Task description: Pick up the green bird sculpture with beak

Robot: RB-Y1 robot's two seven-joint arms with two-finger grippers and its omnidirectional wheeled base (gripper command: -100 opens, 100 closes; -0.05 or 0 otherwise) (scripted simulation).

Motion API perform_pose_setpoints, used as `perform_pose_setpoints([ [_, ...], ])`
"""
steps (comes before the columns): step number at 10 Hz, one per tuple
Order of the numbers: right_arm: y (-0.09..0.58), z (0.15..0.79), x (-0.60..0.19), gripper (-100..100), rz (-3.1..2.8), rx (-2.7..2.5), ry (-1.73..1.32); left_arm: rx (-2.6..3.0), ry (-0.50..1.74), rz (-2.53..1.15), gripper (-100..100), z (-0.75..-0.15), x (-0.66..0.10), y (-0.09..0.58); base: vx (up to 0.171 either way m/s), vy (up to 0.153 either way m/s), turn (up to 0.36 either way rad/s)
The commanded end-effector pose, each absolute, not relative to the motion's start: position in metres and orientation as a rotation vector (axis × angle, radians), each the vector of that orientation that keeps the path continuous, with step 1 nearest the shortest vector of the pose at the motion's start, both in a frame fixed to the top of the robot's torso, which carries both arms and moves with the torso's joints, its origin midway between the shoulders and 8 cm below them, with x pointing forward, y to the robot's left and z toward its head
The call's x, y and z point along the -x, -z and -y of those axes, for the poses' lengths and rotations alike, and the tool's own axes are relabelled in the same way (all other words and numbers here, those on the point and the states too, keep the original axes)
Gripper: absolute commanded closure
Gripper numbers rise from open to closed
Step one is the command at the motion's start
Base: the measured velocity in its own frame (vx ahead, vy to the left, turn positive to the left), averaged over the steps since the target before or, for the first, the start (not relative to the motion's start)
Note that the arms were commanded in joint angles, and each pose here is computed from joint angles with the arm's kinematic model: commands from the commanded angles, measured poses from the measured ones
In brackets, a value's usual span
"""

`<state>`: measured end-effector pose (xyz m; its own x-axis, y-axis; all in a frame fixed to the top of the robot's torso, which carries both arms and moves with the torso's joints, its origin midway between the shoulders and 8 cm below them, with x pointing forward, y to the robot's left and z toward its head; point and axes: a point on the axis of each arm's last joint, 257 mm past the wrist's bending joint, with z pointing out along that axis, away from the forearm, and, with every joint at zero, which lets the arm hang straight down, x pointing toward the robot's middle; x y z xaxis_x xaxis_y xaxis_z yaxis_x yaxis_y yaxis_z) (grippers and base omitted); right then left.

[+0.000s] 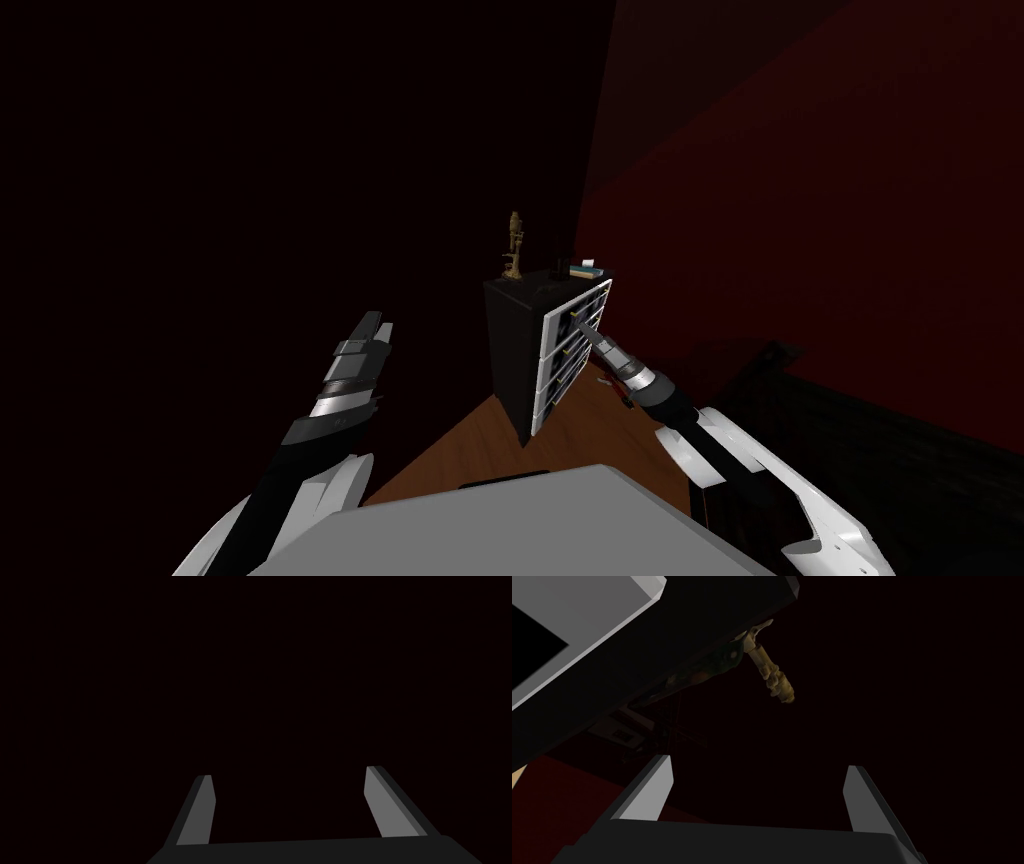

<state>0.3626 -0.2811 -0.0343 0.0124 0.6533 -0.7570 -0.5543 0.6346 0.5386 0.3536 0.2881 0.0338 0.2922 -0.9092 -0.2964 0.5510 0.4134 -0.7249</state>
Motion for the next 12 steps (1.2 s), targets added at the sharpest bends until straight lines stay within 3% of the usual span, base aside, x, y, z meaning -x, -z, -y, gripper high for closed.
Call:
perform_pose_setpoints([
  [1,0.034,0.281,-0.363,-100,-1.242,-0.098,-0.943,0.551,1.041,-0.768,0,-0.288,-0.354,-0.034,0.000,0.000,0.000],
  [5,0.031,0.285,-0.362,-100,-1.255,-0.062,-0.926,0.551,1.041,-0.768,0,-0.288,-0.354,-0.034,0.003,-0.002,0.004],
  [12,0.012,0.303,-0.357,-100,-1.347,0.187,-0.802,0.551,1.041,-0.769,0,-0.288,-0.354,-0.034,0.043,-0.068,-0.004],
])
